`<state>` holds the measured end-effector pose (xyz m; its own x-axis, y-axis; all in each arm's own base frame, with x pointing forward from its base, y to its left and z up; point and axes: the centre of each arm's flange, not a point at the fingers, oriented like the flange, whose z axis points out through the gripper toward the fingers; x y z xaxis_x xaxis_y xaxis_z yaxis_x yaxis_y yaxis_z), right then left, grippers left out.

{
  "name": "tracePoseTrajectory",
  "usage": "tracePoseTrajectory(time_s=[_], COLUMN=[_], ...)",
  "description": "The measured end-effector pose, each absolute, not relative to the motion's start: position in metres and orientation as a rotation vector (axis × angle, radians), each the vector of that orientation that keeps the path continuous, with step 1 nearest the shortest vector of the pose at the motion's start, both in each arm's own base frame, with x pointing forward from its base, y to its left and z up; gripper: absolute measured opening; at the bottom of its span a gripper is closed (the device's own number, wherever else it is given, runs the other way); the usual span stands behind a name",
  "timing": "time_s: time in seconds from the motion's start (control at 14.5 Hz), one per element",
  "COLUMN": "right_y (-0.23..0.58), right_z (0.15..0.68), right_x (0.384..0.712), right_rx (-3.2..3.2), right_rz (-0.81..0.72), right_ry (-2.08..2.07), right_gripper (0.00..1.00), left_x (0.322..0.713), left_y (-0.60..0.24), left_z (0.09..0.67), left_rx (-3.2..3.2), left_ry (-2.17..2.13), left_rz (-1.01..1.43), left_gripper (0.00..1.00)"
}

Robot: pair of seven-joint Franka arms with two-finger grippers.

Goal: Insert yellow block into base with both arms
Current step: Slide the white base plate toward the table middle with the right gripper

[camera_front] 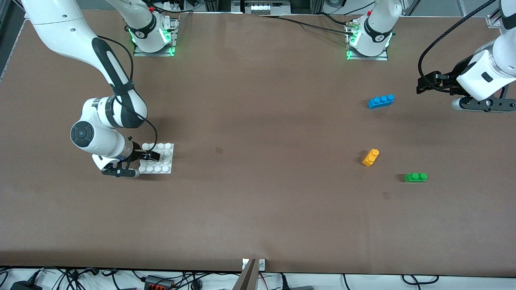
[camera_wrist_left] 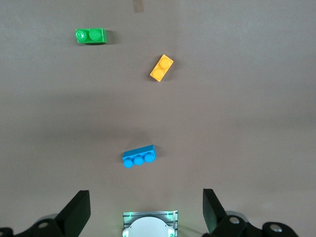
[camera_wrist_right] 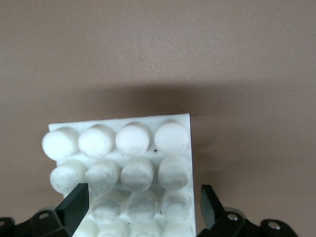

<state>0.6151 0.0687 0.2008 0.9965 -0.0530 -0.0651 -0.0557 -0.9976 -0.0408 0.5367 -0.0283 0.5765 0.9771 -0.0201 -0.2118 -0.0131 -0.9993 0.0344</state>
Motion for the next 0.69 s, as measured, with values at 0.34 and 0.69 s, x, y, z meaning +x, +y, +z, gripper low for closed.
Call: tracePoseTrajectory(time_s=[0.34, 0.69], right_y=[0.068, 0.069], right_z=[0.187, 0.183], right_x=[0.613, 0.613], right_rx=[-3.115, -3.113], right_rz=[0.110, 0.105], right_ry=[0.056, 0.054], right_gripper=[1.00, 0.87], left_x=[0.537, 0.537], left_y=[-0.028, -0.028], left_z=[0.576, 0.576], left_rx=[3.091, 3.091], left_ry=[-0.026, -0.026], left_rz=[-0.332, -0.332], left_gripper=[1.00, 1.00])
